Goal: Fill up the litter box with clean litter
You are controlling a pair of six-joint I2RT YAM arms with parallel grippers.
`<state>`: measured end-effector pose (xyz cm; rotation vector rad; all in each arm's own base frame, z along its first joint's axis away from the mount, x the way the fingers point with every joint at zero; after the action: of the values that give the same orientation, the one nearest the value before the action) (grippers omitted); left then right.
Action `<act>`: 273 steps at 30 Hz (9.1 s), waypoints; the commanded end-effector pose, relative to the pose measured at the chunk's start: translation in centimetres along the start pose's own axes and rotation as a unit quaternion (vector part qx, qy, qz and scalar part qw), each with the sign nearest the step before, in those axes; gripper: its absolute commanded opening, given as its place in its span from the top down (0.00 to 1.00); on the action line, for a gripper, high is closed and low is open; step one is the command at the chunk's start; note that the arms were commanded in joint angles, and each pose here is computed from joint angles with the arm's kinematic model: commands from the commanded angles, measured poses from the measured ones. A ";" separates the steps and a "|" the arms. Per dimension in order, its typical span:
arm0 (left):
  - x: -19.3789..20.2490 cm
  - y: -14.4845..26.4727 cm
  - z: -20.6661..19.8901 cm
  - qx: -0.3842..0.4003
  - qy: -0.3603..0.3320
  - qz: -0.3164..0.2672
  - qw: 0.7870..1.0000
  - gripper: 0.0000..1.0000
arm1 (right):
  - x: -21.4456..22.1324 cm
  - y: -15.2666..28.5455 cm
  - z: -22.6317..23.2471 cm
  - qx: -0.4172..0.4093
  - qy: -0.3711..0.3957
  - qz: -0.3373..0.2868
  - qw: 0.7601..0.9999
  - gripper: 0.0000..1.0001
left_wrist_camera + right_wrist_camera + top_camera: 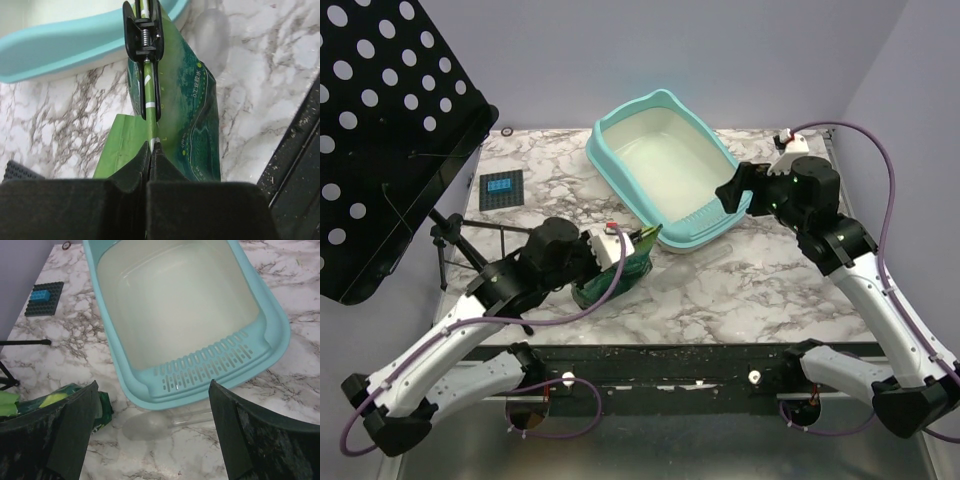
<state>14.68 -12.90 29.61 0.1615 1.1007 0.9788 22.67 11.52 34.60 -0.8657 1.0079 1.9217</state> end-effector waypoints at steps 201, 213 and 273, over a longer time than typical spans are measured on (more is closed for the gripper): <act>3.0 -0.5 2.5 -0.307 0.418 -0.012 0.855 0.01 | 16.6 -1.5 -10.9 0.258 -0.127 0.198 0.937 1.00; 3.7 -0.9 3.2 -0.349 0.446 0.014 0.824 0.01 | 18.4 -3.0 -12.3 0.273 -0.170 0.195 0.926 0.58; 6.6 -4.9 5.2 -0.228 0.600 -0.197 0.741 1.00 | 11.8 -4.0 -4.4 -0.049 -0.032 0.139 0.989 0.61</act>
<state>21.62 -9.32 23.50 -1.2712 2.0319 1.0019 20.25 11.54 17.95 -0.4941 1.1824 2.2298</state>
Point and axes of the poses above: each gripper's point midway between its finger pads, its own y axis back along the fingers, its own z axis along the line the jaws close on, x = y × z, the point moved 10 cm from there along y, back along the fingers, and after that the axes turned 12 degrees about -y, right-handed, at the moved point
